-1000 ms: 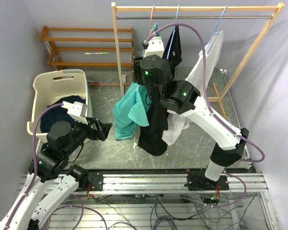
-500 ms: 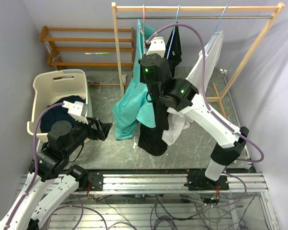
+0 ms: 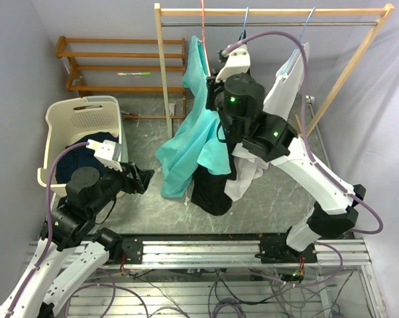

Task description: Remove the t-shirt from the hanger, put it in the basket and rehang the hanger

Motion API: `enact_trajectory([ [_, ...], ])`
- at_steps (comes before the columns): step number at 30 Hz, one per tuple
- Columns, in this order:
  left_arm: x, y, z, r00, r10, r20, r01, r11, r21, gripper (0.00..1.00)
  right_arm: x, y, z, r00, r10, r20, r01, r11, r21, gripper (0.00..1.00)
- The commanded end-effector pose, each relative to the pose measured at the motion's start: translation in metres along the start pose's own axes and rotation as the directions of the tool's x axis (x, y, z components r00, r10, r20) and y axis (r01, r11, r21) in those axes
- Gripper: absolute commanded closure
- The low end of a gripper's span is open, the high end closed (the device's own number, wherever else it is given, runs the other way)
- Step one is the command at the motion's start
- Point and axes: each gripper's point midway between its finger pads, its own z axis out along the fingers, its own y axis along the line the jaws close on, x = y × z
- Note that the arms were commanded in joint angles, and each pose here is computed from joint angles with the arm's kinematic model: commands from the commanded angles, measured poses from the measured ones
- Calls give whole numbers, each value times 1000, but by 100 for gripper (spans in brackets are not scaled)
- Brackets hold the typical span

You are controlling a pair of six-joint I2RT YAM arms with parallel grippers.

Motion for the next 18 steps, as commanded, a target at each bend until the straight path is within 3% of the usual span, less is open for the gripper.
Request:
enact_trajectory([
  [1, -11, -8, -4, 999, -5, 31, 4, 999, 35, 19, -68, -20, -21, 982, 87, 166, -89, 996, 4, 100],
  [9, -13, -9, -6, 999, -7, 44, 5, 999, 38, 18, -83, -24, -38, 969, 139, 203, -129, 990, -60, 100],
  [18, -22, -13, -14, 991, 5, 130, -15, 997, 72, 9, -51, -15, -82, 982, 175, 76, -146, 946, -290, 100],
])
